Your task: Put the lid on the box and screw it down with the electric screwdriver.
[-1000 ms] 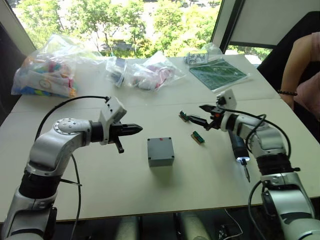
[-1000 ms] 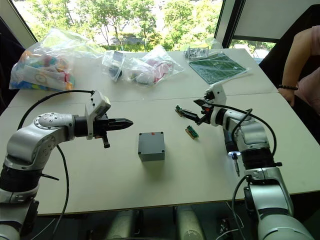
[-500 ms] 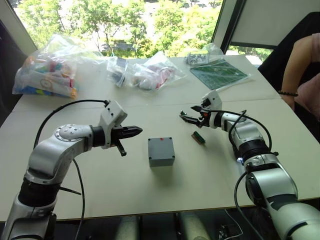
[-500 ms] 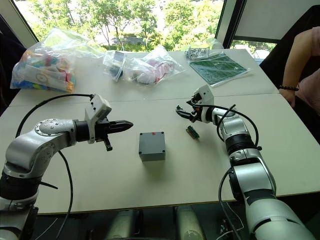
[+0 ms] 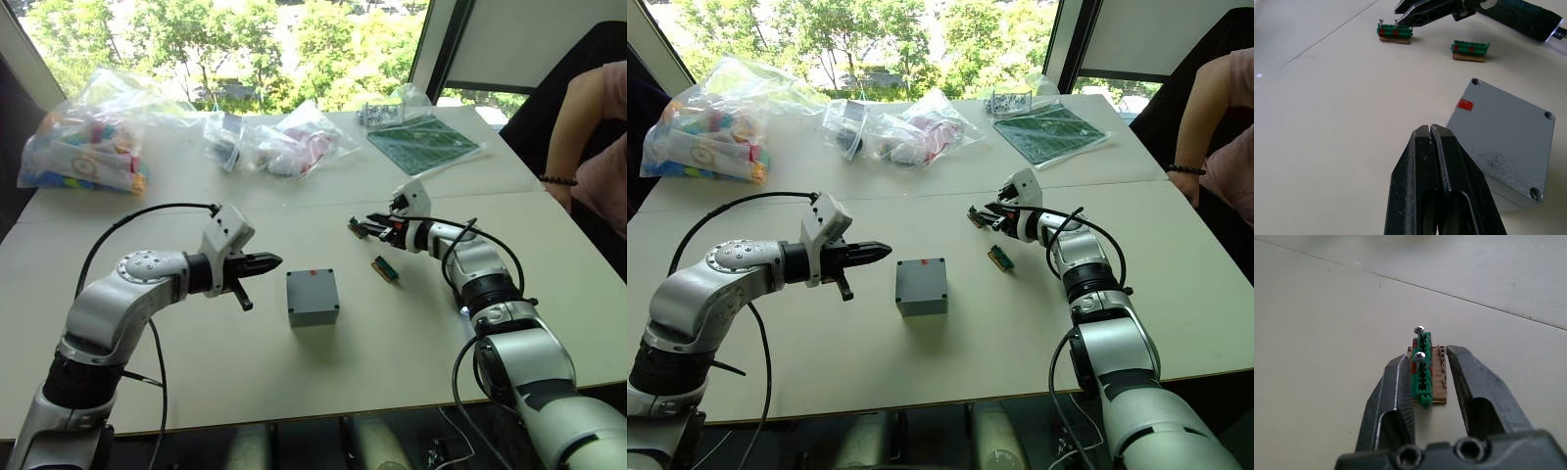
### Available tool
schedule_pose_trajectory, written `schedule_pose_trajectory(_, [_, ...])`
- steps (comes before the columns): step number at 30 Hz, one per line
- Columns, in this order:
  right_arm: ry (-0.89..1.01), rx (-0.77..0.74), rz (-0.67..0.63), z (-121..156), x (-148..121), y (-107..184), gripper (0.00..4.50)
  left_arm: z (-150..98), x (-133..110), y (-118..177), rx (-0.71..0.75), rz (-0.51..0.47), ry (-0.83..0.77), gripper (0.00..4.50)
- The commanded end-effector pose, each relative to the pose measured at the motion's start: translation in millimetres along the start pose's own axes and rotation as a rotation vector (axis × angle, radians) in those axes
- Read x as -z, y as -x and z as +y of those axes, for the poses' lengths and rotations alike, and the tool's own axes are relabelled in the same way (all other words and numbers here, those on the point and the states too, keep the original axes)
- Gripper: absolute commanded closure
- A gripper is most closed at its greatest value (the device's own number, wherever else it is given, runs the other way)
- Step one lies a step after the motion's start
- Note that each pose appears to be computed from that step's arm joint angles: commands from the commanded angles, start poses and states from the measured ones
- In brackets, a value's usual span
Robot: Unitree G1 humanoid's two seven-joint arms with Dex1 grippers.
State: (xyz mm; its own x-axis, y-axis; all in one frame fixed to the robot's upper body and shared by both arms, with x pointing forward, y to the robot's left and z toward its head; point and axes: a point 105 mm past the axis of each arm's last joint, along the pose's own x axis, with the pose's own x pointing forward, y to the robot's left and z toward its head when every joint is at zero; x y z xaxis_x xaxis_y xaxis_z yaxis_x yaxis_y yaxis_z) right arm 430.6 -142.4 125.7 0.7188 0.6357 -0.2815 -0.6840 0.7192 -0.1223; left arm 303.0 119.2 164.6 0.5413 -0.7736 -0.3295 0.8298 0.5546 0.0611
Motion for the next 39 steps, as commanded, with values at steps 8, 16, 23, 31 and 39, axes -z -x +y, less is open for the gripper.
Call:
schedule_pose_trajectory(8, [0.017, 0.001, -0.038, 1, -15, -3, 3.50, -1, -5, 0, -0.002, -0.024, -0.026, 4.50])
schedule_pose_trajectory(16, [0.013, -0.006, -0.045, 2, -17, -5, 3.50, -2, -3, 0, -0.005, -0.018, -0.024, 4.50])
schedule_pose_trajectory(23, [0.011, 0.004, -0.042, 2, -15, -7, 4.39, 0, 1, 0, -0.015, -0.010, -0.017, 4.50])
schedule_pose_trajectory(31, [0.005, 0.023, -0.067, -2, -22, -4, 4.39, 1, 2, 0, -0.013, -0.010, -0.018, 4.50])
schedule_pose_trajectory(39, [0.025, -0.003, -0.108, 1, -32, 9, 4.39, -1, 3, 0, 0.004, -0.008, -0.009, 4.50])
